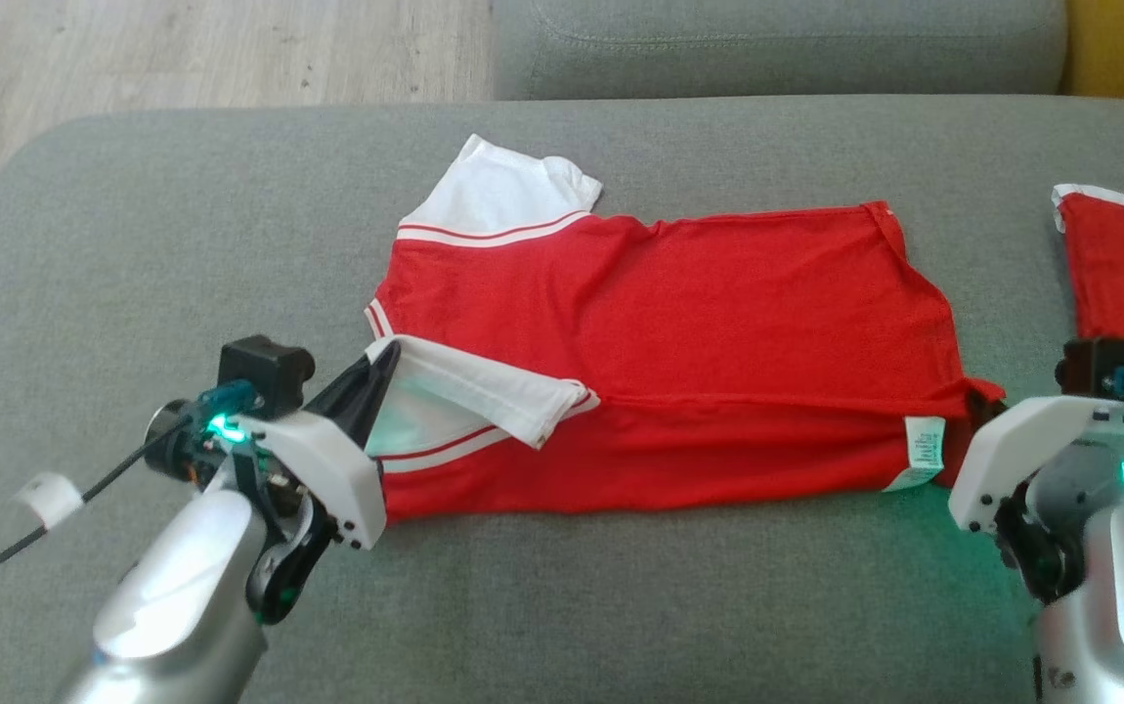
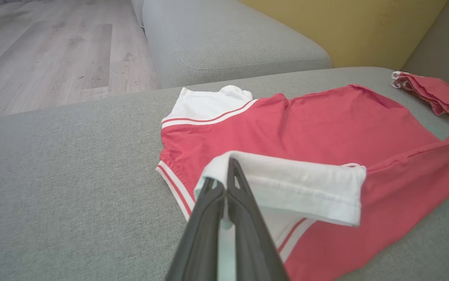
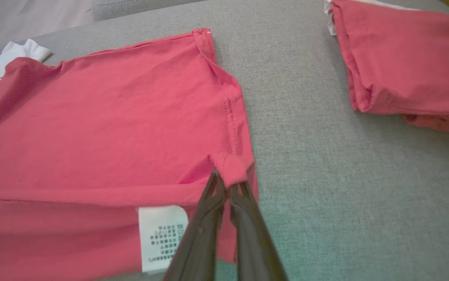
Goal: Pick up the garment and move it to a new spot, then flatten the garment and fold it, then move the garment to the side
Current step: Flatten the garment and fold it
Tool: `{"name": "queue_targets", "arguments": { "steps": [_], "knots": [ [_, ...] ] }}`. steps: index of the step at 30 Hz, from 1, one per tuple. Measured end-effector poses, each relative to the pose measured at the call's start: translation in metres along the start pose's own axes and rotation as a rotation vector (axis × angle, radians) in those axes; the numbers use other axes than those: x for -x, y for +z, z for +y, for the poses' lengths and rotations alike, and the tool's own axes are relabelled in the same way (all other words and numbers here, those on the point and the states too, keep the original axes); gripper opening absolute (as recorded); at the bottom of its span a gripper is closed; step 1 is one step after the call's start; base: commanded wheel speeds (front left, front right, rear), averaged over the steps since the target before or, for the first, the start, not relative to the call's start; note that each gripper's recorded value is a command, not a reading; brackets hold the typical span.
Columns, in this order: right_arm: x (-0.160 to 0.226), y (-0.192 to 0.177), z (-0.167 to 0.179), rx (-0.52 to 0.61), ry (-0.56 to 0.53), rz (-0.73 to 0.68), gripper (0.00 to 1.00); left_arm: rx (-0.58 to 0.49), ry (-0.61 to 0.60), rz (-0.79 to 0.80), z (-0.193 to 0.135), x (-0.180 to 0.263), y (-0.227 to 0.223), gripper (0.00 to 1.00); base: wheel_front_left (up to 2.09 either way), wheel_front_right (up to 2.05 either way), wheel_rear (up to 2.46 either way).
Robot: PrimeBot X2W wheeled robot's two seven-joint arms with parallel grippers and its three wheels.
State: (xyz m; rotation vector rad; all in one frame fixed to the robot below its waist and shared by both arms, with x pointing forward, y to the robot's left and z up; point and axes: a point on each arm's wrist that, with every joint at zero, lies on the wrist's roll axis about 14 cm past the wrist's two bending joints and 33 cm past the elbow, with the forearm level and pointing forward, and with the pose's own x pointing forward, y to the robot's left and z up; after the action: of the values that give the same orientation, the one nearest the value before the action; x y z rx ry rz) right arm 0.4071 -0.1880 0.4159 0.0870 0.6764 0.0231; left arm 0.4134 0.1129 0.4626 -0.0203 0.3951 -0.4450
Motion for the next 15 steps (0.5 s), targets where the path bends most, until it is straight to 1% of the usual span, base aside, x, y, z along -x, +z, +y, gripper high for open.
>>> {"name": "queue_targets", "arguments": {
  "steps": [7,10,11,12,13,14,15],
  "knots": [
    [-0.012,0.001,0.001,-0.003,0.001,0.016,0.00,-0.015,-0.024,-0.002,-0.005,-0.013,0.005,0.00,0.00,0.00,0.00],
    [-0.015,-0.002,0.002,-0.003,0.004,0.030,0.00,-0.016,-0.017,0.013,-0.001,-0.017,0.003,0.00,0.00,0.00,0.00],
    [-0.016,-0.006,0.003,-0.002,0.005,0.039,0.45,-0.007,-0.011,0.026,0.002,-0.018,-0.001,0.00,0.00,0.00,0.00],
    [-0.017,-0.006,0.003,-0.003,0.005,0.034,1.00,-0.005,-0.008,0.018,0.003,-0.019,-0.002,0.09,0.00,0.00,0.00],
    [-0.018,-0.003,0.004,-0.003,0.008,0.021,1.00,-0.003,-0.007,0.002,0.003,-0.019,0.000,0.44,0.00,0.00,0.00],
    [-0.018,0.002,0.004,-0.007,0.011,-0.001,1.00,-0.001,-0.007,-0.013,0.003,-0.020,0.002,0.94,0.00,0.00,0.00],
    [-0.020,0.013,0.007,-0.015,0.019,-0.035,1.00,0.002,-0.009,-0.044,0.002,-0.020,0.006,1.00,0.00,0.00,0.00]
  ]
}}
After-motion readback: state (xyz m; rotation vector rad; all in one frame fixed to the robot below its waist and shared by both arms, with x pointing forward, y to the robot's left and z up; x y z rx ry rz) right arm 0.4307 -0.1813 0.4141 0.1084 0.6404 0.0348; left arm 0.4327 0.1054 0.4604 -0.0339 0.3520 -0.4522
